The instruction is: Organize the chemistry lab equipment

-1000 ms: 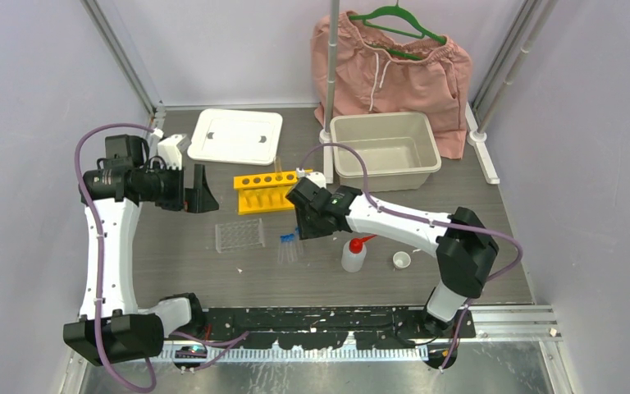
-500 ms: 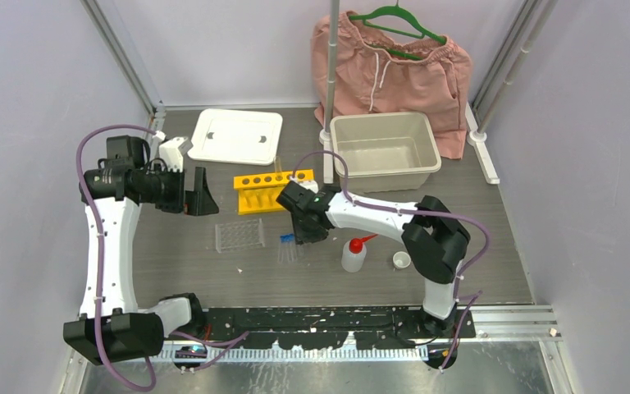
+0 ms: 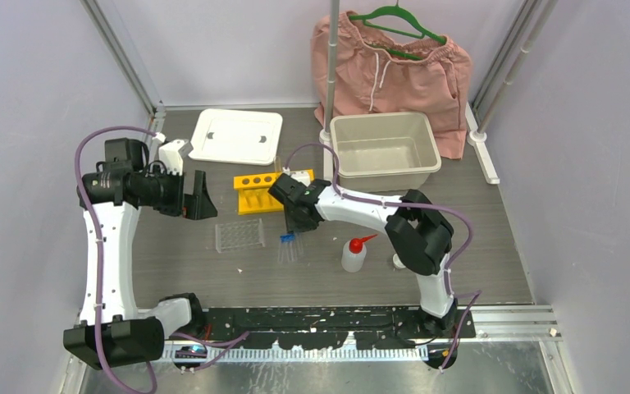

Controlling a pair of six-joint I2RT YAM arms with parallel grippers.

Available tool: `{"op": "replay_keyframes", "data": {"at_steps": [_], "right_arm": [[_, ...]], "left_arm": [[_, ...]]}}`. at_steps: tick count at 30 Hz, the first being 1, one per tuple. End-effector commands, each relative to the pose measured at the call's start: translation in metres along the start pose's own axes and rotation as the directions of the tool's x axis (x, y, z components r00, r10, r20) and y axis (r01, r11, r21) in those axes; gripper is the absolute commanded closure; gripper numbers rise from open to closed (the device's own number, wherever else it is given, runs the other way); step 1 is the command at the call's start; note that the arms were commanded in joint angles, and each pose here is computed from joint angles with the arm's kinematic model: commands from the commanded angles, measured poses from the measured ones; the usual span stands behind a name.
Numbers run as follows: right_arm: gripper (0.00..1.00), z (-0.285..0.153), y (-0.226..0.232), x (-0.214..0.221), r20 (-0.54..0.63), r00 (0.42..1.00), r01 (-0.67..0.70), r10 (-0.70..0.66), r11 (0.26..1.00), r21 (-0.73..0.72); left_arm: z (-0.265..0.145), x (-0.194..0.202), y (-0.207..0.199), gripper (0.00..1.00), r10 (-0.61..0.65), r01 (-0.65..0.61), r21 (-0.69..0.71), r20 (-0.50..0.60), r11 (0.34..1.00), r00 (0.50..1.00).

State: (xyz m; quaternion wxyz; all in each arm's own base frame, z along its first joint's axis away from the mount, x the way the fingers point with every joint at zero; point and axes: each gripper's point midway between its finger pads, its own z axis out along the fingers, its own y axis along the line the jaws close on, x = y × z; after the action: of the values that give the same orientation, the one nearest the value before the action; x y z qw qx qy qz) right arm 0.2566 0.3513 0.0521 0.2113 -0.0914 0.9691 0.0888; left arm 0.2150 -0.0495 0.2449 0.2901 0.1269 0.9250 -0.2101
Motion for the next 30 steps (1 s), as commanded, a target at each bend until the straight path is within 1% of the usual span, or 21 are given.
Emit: {"op": "replay_keyframes", "data": {"at_steps": [1,16,18,20,23,27,30], "right_arm": [[0.64,0.003,-0.007,-0.009,0.051,0.999,0.015,-0.016,0.999,0.034],[0.66,0.033,-0.01,0.01,-0.011,1.0,0.012,-0.011,0.999,0.034],[0.72,0.035,-0.012,0.013,-0.018,1.0,0.008,-0.007,0.999,0.039],[0.81,0.032,-0.016,0.012,-0.003,1.0,-0.001,0.002,0.999,0.051],[0.9,0.009,-0.021,0.0,0.051,0.999,-0.017,0.015,0.999,0.052],[0.98,-0.037,-0.02,-0.02,0.13,0.991,-0.042,0.039,0.999,0.023],[0.99,-0.085,0.002,-0.039,0.205,0.977,-0.049,0.064,0.996,-0.075]], "left_arm": [[-0.008,-0.001,-0.003,0.0,0.039,-0.039,-0.013,0.028,0.999,0.999],[-0.014,-0.007,-0.008,0.0,0.039,-0.038,-0.007,0.048,0.999,0.998],[-0.015,-0.008,-0.01,0.0,0.039,-0.039,-0.003,0.051,0.999,0.998],[-0.017,-0.009,-0.012,0.0,0.04,-0.04,0.005,0.056,0.999,0.998],[-0.02,-0.01,-0.017,0.0,0.037,-0.038,0.021,0.064,0.999,0.997],[-0.023,-0.012,-0.023,0.0,0.038,-0.041,0.041,0.081,0.998,0.996],[-0.024,-0.01,-0.03,0.0,0.038,-0.044,0.067,0.093,0.997,0.995]]}}
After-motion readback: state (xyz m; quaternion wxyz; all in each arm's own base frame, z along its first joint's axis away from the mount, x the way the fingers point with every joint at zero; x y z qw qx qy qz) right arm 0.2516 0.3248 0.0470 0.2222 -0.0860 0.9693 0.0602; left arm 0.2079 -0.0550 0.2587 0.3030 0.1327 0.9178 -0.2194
